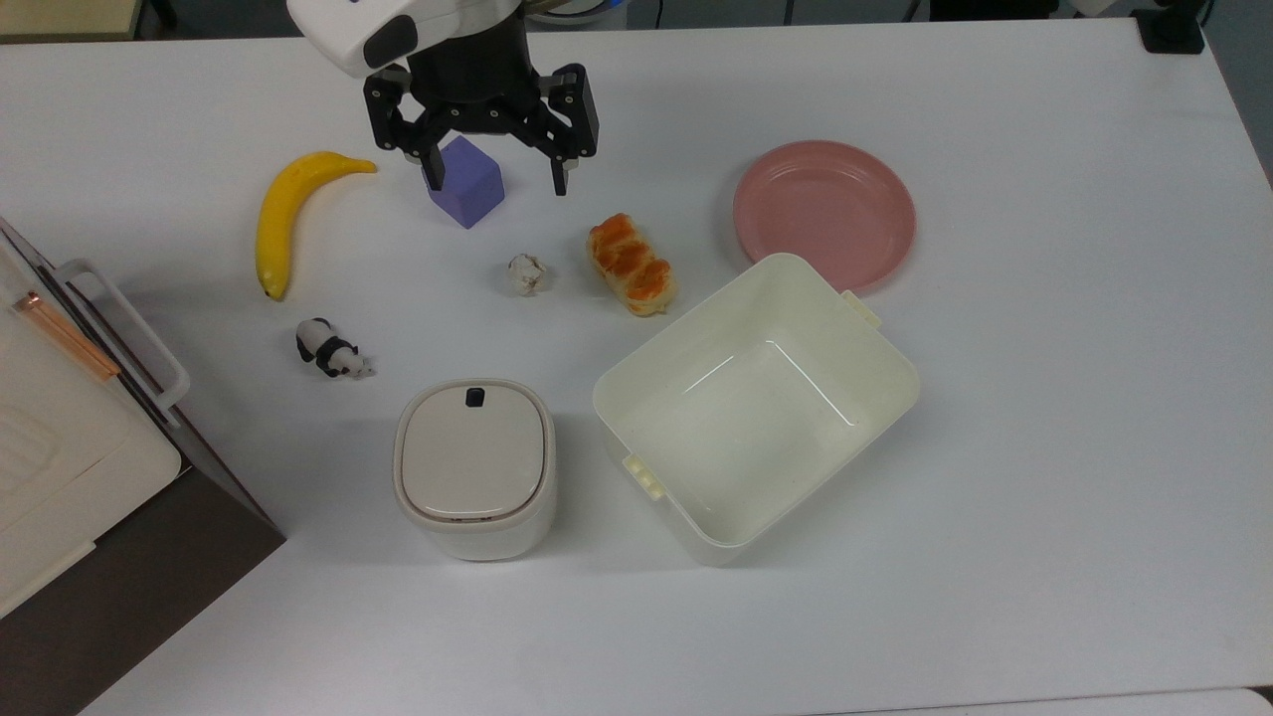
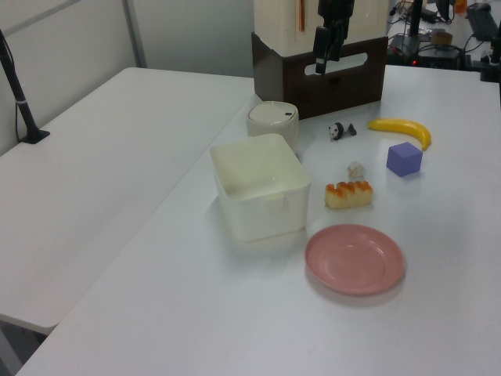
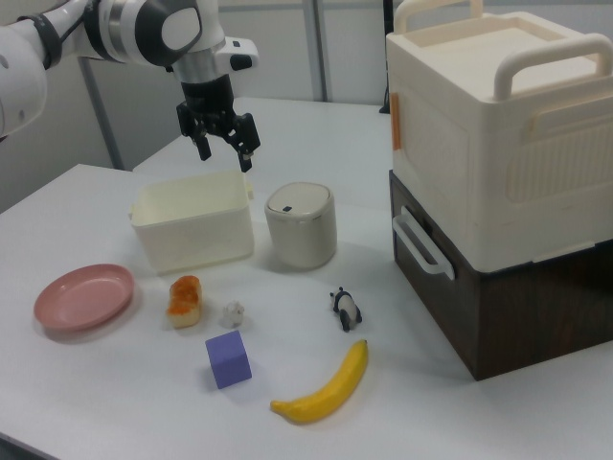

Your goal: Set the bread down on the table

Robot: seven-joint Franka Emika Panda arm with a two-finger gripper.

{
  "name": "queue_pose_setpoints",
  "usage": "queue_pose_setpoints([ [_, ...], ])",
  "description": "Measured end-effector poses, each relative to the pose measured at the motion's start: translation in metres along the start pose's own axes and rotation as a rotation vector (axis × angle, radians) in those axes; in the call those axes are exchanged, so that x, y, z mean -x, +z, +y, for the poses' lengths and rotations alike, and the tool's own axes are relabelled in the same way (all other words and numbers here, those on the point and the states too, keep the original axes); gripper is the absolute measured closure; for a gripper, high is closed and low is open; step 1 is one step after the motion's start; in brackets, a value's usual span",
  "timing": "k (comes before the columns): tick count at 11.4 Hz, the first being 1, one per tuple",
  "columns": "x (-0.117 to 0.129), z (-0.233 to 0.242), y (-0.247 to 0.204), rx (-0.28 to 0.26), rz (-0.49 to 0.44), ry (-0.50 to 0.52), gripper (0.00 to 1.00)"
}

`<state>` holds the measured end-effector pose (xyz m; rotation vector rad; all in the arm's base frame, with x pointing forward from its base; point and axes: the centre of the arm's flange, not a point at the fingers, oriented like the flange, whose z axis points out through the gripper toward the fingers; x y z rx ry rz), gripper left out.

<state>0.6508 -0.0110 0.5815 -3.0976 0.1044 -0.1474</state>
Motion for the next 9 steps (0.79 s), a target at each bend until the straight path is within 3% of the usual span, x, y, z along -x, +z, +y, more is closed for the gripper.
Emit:
queue_pose_setpoints([
  [9, 0.007, 0.006, -0.011, 0.013, -0.021, 0.069, 0.0],
])
